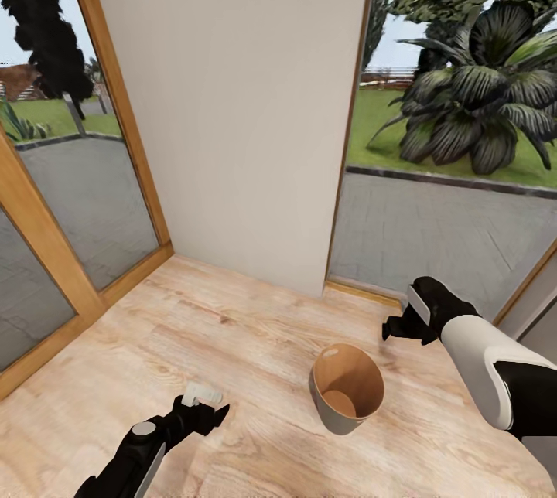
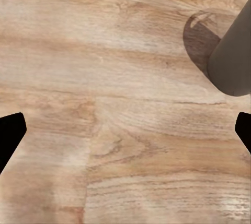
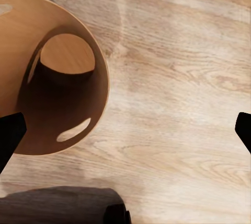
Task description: Put the three can of soda from the living room inside the tash can in the kitchen.
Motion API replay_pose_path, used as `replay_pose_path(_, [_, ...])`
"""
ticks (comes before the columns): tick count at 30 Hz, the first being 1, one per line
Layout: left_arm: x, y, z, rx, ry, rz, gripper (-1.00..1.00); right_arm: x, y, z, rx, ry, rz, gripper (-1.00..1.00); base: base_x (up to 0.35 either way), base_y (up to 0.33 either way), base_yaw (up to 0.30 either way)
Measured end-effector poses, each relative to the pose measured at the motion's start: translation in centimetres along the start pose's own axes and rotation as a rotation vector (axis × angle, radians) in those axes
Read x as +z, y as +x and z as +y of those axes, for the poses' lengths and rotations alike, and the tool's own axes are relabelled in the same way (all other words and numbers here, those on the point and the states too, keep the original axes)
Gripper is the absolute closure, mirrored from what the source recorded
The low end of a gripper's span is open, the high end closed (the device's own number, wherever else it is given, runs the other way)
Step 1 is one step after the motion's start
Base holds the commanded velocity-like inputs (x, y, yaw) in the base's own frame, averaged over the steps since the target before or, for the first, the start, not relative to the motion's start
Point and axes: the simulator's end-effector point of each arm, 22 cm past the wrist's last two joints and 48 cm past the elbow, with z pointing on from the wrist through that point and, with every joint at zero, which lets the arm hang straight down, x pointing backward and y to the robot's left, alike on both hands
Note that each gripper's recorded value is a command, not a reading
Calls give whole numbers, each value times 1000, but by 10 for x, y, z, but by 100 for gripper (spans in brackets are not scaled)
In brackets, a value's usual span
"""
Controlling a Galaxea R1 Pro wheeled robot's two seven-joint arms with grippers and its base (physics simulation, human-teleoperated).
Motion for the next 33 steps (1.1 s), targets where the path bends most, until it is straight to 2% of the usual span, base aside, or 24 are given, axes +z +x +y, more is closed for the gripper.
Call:
replay_pose_path(8, [2,4,-1,-5,5,7,-100,6,0,1,4,-4,0,-100,16,12,0])
replay_pose_path(18, [2,3,0,-4,5,1,-100,8,-7,2,8,-14,-33,-100,168,99,0])
replay_pose_path(33, [3,4,0,-2,4,2,-100,8,-7,-1,15,-15,-36,-100,18,9,0])
